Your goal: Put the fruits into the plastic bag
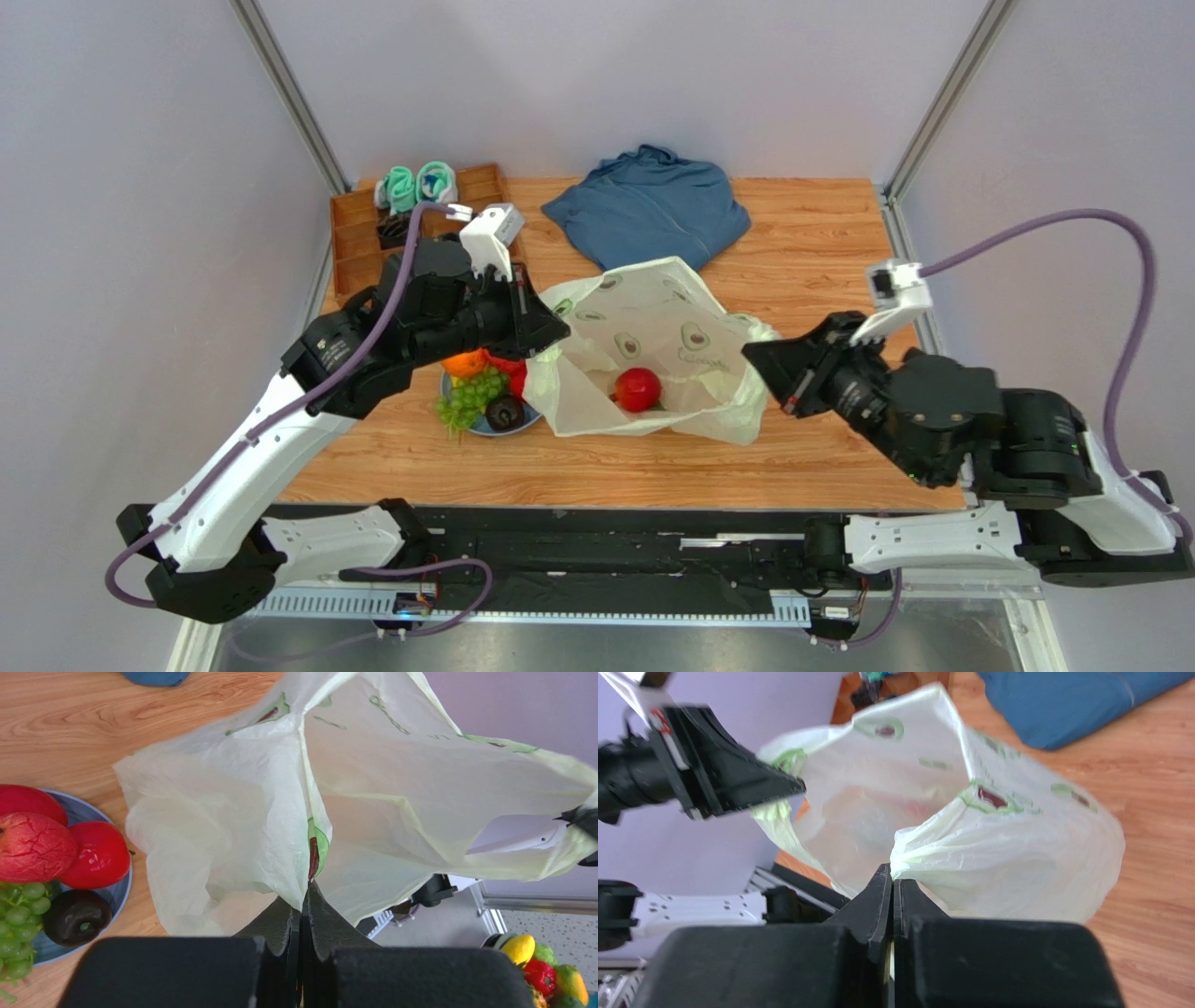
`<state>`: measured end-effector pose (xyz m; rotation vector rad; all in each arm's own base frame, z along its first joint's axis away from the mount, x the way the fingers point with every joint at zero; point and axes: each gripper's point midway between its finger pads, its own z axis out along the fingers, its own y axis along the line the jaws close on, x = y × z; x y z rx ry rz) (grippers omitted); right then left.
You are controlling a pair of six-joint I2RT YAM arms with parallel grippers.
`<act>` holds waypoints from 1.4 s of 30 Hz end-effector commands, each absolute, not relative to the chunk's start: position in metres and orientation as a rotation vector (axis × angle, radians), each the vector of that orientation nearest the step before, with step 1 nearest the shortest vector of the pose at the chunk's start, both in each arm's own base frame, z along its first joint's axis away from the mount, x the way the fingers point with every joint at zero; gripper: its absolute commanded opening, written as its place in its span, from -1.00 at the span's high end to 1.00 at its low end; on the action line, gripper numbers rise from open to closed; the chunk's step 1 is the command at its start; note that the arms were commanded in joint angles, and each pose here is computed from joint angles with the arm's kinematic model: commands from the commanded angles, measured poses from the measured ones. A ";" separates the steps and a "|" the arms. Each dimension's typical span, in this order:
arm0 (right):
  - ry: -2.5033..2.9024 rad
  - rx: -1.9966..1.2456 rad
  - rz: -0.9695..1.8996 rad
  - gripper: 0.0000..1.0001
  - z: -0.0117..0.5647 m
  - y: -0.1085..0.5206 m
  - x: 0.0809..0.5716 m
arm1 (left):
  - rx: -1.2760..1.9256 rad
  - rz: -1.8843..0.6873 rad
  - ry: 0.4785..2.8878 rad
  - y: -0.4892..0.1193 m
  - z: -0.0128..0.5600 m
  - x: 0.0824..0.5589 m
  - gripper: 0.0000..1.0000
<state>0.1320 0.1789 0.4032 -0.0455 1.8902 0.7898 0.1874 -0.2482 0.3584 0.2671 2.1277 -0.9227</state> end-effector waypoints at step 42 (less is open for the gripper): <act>1.855 0.034 0.658 1.00 0.386 0.177 0.150 | -0.100 -0.522 2.133 -0.118 0.304 0.228 -0.98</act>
